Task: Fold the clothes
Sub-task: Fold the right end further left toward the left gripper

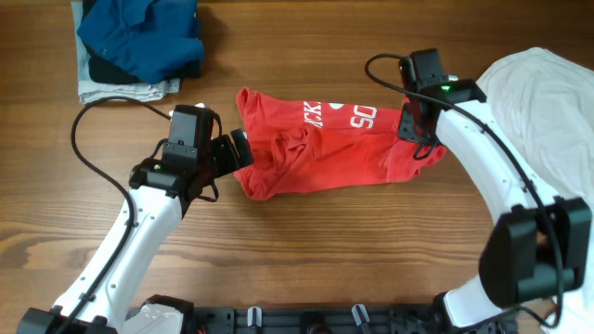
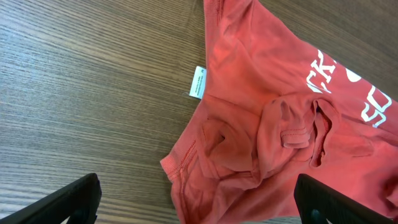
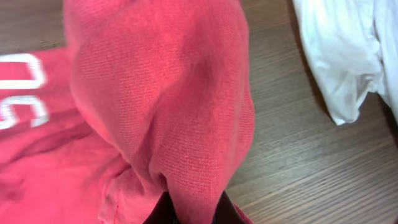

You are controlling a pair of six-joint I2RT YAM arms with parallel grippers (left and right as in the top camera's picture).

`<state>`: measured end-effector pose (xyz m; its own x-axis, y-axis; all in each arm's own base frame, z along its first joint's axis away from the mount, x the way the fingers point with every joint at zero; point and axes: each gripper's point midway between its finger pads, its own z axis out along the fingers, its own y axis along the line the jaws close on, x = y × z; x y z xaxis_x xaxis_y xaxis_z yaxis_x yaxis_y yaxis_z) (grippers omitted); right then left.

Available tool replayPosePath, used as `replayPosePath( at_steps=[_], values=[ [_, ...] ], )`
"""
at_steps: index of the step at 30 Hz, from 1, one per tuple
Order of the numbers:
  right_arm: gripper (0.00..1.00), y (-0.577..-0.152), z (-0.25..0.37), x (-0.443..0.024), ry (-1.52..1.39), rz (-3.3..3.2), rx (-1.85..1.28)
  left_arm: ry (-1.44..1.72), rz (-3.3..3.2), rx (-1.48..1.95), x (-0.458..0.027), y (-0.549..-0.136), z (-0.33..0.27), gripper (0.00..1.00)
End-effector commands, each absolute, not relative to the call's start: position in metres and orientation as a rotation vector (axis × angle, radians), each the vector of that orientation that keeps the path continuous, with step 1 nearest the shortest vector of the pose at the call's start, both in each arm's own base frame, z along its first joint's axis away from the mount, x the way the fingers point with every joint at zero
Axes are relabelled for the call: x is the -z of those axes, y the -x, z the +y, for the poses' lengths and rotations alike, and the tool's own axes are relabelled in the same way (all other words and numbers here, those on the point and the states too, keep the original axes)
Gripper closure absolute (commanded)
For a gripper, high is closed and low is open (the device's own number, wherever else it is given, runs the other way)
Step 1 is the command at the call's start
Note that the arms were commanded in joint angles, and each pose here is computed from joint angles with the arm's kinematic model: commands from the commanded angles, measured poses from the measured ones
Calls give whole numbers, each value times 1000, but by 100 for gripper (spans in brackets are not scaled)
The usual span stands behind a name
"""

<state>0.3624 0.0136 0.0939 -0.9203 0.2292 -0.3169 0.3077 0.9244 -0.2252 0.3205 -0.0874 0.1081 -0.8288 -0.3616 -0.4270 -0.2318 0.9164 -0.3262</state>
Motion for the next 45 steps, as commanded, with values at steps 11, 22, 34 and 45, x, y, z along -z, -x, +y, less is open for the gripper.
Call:
replayPosePath(
  at_steps=[11,22,34,45],
  values=[
    [87,-356,114,-18,-209,2892,398,408,2579,351,-110,-324,-87,0],
    [1,-408,125,-185,-202,2717,-83,410,2591,346,-109,-321,-87,0],
    [96,-316,131,-34,-278,3137,-443,411,2592,345,-109,-321,-87,0],
    [94,-375,128,-128,-197,2762,-612,411,2593,345,-109,-321,-87,0]
  ],
)
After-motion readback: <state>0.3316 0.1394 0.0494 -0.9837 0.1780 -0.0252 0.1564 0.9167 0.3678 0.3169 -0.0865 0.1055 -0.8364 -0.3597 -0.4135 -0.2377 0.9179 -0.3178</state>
